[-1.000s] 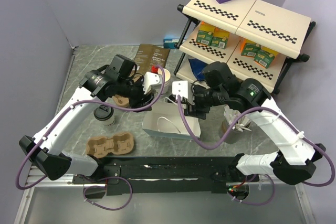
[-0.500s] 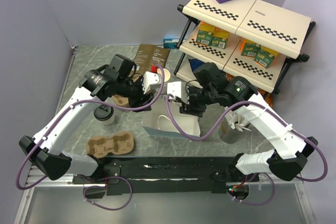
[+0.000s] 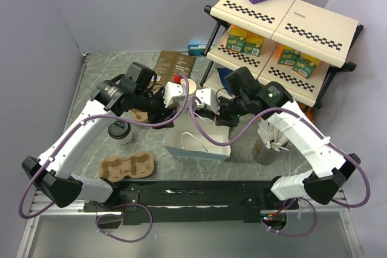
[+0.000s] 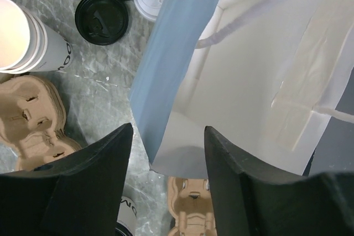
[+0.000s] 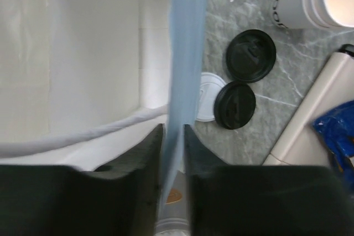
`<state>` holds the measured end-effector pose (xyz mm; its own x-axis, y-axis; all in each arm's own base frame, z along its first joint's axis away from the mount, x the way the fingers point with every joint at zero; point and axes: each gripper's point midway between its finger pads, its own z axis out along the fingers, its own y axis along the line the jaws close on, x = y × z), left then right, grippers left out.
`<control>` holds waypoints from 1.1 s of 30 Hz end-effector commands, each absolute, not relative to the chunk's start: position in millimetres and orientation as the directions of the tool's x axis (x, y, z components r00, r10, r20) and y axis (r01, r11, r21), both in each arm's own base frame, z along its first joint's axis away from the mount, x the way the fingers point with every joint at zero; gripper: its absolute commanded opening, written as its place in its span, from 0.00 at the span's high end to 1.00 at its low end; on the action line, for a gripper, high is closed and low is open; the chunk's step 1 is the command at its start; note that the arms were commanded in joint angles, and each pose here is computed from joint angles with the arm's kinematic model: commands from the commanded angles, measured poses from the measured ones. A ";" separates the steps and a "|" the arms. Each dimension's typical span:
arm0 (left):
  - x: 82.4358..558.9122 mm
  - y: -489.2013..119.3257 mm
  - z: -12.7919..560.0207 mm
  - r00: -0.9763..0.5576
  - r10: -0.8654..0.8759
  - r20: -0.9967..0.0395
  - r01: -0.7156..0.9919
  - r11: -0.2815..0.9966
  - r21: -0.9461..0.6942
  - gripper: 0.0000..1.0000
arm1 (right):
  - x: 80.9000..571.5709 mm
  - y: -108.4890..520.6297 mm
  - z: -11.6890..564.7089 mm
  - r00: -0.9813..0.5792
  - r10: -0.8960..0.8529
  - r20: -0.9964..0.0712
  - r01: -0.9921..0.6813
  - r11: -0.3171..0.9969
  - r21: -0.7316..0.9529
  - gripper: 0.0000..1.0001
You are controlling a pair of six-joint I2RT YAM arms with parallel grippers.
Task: Pack the takeout coffee
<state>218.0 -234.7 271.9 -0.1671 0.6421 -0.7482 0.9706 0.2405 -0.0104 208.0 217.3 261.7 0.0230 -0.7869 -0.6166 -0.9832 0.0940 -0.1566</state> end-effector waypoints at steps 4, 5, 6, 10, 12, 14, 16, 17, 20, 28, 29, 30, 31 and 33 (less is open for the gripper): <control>234.0 -222.8 314.8 -0.131 0.595 -0.793 0.934 0.341 0.102 0.25 | 199.7 226.1 278.7 0.028 -0.753 -0.657 -0.991 0.065 -0.118 0.92; 239.4 -215.9 323.3 -0.126 0.589 -0.798 0.917 0.375 0.132 0.19 | 200.8 226.8 283.7 0.032 -0.747 -0.664 -0.989 0.071 -0.127 0.97; 243.7 -208.8 333.9 -0.112 0.581 -0.806 0.897 0.408 0.170 0.14 | 200.7 226.6 286.0 0.030 -0.745 -0.667 -0.989 0.075 -0.129 1.00; 244.8 -143.9 350.4 -0.056 0.644 -0.763 0.794 0.492 0.357 0.01 | 205.0 225.0 290.5 0.011 -0.732 -0.682 -0.981 0.126 -0.151 1.00; 239.4 -110.9 329.8 -0.135 0.701 -0.700 0.781 0.510 0.360 0.01 | 204.3 223.5 288.9 -0.022 -0.727 -0.686 -0.978 0.159 -0.138 1.00; 228.7 -86.3 302.2 -0.231 0.734 -0.638 0.785 0.528 0.323 0.01 | 206.2 224.4 287.5 -0.051 -0.721 -0.692 -0.974 0.189 -0.126 1.00; 219.5 -75.7 289.6 -0.276 0.727 -0.629 0.770 0.559 0.309 0.01 | 209.0 225.9 288.7 -0.069 -0.715 -0.696 -0.970 0.211 -0.120 1.00; 215.3 -67.1 264.4 -0.337 0.740 -0.583 0.769 0.573 0.283 0.01 | 213.9 227.8 288.2 -0.090 -0.711 -0.697 -0.964 0.238 -0.118 1.00; 217.8 -51.7 225.2 -0.485 0.698 -0.526 0.697 0.672 0.250 0.01 | 229.5 230.7 293.0 -0.106 -0.698 -0.708 -0.944 0.294 -0.148 1.00; 229.5 -41.6 197.1 -0.656 0.537 -0.531 0.541 0.825 0.166 0.01 | 248.2 243.5 300.1 -0.125 -0.676 -0.727 -0.930 0.334 -0.151 1.00; 229.4 -41.0 194.9 -0.664 0.526 -0.531 0.532 0.832 0.158 0.01 | 248.9 244.5 297.9 -0.129 -0.677 -0.725 -0.931 0.334 -0.147 1.00; 230.0 -41.4 194.8 -0.668 0.517 -0.535 0.525 0.837 0.153 0.01 | 249.4 244.8 296.9 -0.129 -0.678 -0.723 -0.932 0.333 -0.146 1.00; 230.2 -43.1 194.2 -0.672 0.508 -0.539 0.522 0.841 0.141 0.01 | 248.9 244.8 294.6 -0.133 -0.682 -0.720 -0.933 0.331 -0.141 1.00; 229.3 -44.1 192.6 -0.677 0.502 -0.538 0.523 0.843 0.127 0.01 | 247.9 244.5 292.3 -0.134 -0.684 -0.717 -0.935 0.328 -0.137 1.00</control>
